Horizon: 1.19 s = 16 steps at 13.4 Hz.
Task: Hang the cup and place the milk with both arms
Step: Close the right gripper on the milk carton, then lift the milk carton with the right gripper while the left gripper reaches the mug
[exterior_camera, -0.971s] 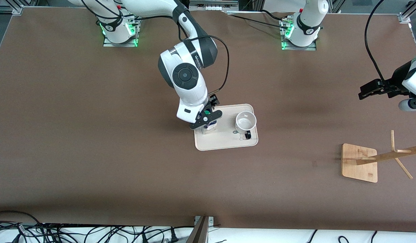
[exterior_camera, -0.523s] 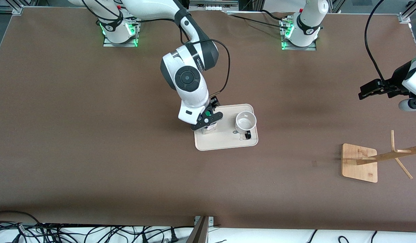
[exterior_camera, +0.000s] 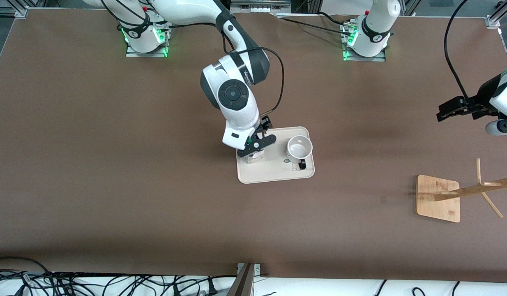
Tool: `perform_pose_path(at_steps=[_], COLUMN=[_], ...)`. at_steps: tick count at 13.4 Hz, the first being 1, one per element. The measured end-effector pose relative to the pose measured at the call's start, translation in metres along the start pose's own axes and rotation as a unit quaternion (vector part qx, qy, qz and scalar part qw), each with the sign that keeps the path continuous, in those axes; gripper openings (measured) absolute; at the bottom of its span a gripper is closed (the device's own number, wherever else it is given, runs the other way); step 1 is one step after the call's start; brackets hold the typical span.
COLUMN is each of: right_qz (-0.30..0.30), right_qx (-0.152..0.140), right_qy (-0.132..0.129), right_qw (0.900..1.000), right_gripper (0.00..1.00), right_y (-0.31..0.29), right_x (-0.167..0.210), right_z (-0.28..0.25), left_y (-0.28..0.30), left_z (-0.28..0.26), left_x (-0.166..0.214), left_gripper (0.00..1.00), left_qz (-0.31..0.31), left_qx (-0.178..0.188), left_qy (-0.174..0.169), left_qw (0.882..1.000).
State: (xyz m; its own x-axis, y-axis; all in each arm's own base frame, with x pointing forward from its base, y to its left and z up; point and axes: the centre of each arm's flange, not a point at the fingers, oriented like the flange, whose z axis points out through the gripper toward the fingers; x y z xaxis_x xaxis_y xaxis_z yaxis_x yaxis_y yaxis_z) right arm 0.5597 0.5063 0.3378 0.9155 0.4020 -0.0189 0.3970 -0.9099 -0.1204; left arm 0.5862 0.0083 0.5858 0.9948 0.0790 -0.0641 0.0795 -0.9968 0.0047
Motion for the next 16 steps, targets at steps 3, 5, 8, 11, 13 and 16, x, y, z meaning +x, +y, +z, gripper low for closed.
perform_pose_path(at_steps=[3, 5, 8, 11, 13, 16], right_qz=[0.004, 0.007, 0.007, 0.007, 0.006, 0.020], right_qx=[0.000, 0.000, -0.001, 0.000, 0.000, 0.001], right_qy=[0.002, 0.005, 0.005, 0.006, 0.008, 0.010], right_qw=[1.000, 1.000, 1.000, 1.000, 1.000, 1.000], right_gripper=[0.57, 0.41, 0.41, 0.41, 0.39, 0.39], right_y=[0.0065, 0.0096, 0.0100, 0.0098, 0.0087, 0.0065], right_x=[0.0026, 0.0044, 0.0046, 0.0048, 0.0052, 0.0051], right_z=[0.0008, 0.0010, 0.0015, 0.0008, -0.0016, -0.0040], left_y=[0.0001, 0.0001, 0.0001, 0.0005, 0.0010, 0.0025], left_z=[0.0000, 0.0000, 0.0000, 0.0000, 0.0000, -0.0001], left_x=[0.0000, 0.0000, 0.0000, 0.0000, -0.0001, -0.0002], left_gripper=[1.00, 1.00, 1.00, 1.00, 1.00, 1.00], left_qz=[0.000, 0.000, 0.000, 0.000, 0.001, 0.002], left_qx=[0.000, 0.000, 0.000, 0.000, 0.000, 0.000], left_qy=[0.000, 0.000, 0.000, 0.000, 0.000, 0.000], left_qw=[1.000, 1.000, 1.000, 1.000, 1.000, 1.000])
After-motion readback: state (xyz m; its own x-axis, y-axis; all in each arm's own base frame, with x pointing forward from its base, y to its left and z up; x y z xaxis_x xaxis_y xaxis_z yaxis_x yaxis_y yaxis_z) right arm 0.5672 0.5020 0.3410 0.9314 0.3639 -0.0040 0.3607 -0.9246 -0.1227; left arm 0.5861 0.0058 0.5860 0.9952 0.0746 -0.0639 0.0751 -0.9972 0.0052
